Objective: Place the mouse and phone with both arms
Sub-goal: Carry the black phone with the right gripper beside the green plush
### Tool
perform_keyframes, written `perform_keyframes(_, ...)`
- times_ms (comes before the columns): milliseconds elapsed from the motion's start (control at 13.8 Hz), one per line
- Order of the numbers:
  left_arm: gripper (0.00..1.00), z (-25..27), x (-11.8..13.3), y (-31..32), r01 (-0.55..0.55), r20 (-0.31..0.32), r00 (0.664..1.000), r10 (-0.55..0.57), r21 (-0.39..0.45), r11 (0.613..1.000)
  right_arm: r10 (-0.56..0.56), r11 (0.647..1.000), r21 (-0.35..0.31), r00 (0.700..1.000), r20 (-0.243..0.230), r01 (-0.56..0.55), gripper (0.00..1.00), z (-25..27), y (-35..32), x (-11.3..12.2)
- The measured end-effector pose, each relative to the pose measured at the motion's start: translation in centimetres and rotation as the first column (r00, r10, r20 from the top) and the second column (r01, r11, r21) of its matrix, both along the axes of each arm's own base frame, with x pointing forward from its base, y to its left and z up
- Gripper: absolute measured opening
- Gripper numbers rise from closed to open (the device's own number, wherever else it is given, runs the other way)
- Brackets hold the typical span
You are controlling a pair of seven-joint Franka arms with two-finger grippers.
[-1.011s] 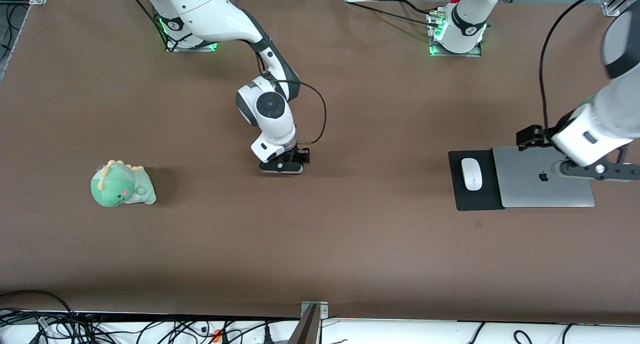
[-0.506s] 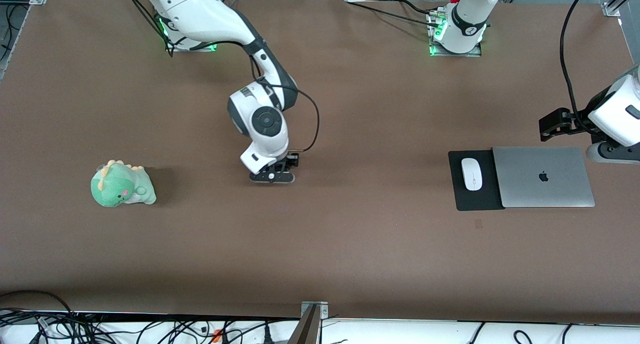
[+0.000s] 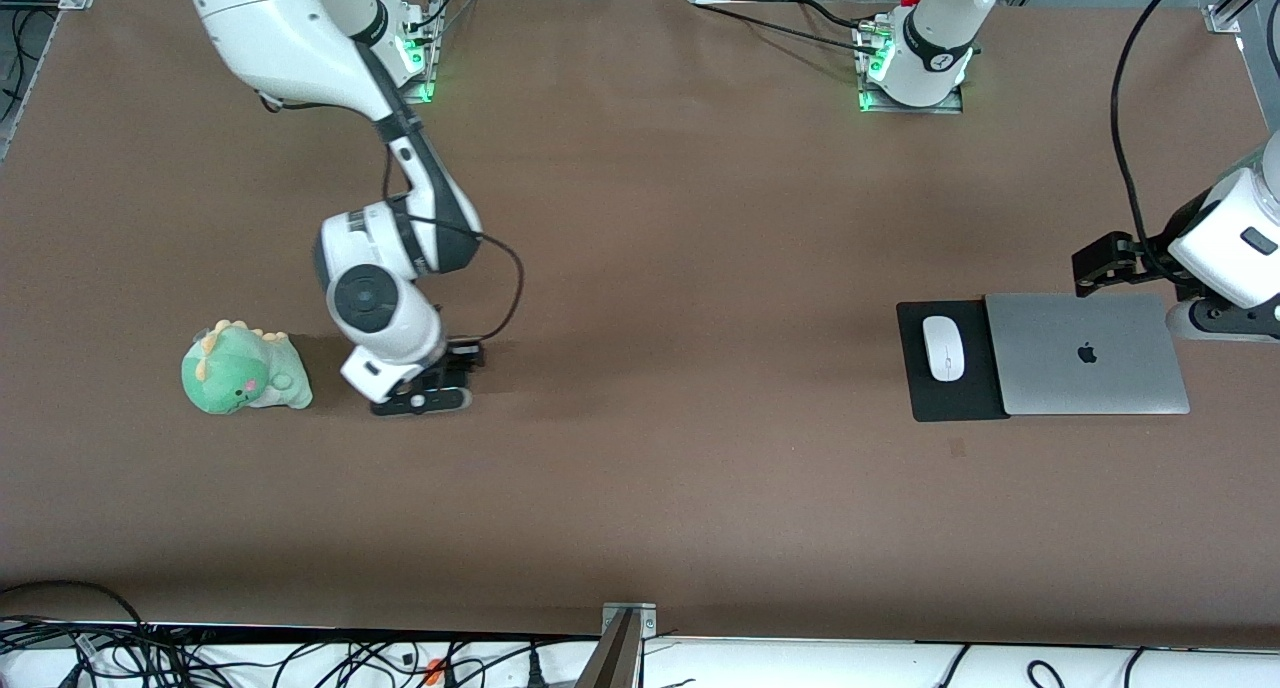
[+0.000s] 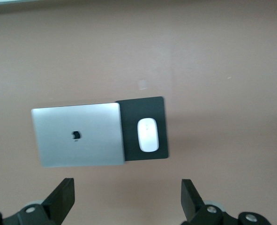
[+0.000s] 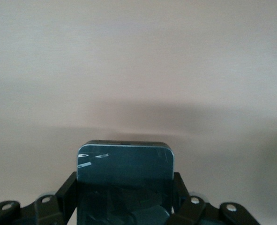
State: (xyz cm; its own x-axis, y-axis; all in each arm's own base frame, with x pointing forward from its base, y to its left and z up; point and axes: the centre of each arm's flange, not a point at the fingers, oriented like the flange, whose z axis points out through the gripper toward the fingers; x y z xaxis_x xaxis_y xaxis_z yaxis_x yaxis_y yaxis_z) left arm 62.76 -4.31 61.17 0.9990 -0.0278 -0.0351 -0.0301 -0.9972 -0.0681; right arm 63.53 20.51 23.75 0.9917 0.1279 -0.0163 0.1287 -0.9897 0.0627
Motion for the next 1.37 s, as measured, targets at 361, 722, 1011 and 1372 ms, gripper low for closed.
perform_keyframes(361, 1.0, 0.4, -5.4, 1.8, 0.006, 0.063, 0.998, -0.006, 0.002, 1.0, 0.027, 0.999, 0.033, 0.995, 0.093, -0.031, 0.81, -4.4, -8.0, -2.5)
perform_keyframes(722, 1.0, -1.1, -8.3, 2.0, 0.002, 0.059, 0.998, -0.003, 0.009, 1.0, 0.056, 0.998, 0.03, 0.991, 0.118, -0.059, 0.81, -6.1, -11.1, -3.7)
perform_keyframes(1011, 1.0, -1.0, -8.1, 1.1, 0.02, 0.075, 0.997, -0.02, 0.008, 1.0, 0.058, 0.997, 0.033, 0.989, 0.133, -0.063, 0.96, -5.4, -11.3, -3.4)
perform_keyframes(1372, 1.0, -1.0, -8.2, 1.8, 0.011, 0.063, 0.998, -0.012, 0.008, 1.0, -0.03, 0.994, 0.107, 0.998, 0.052, 0.024, 1.0, 0.0, -10.8, -1.3)
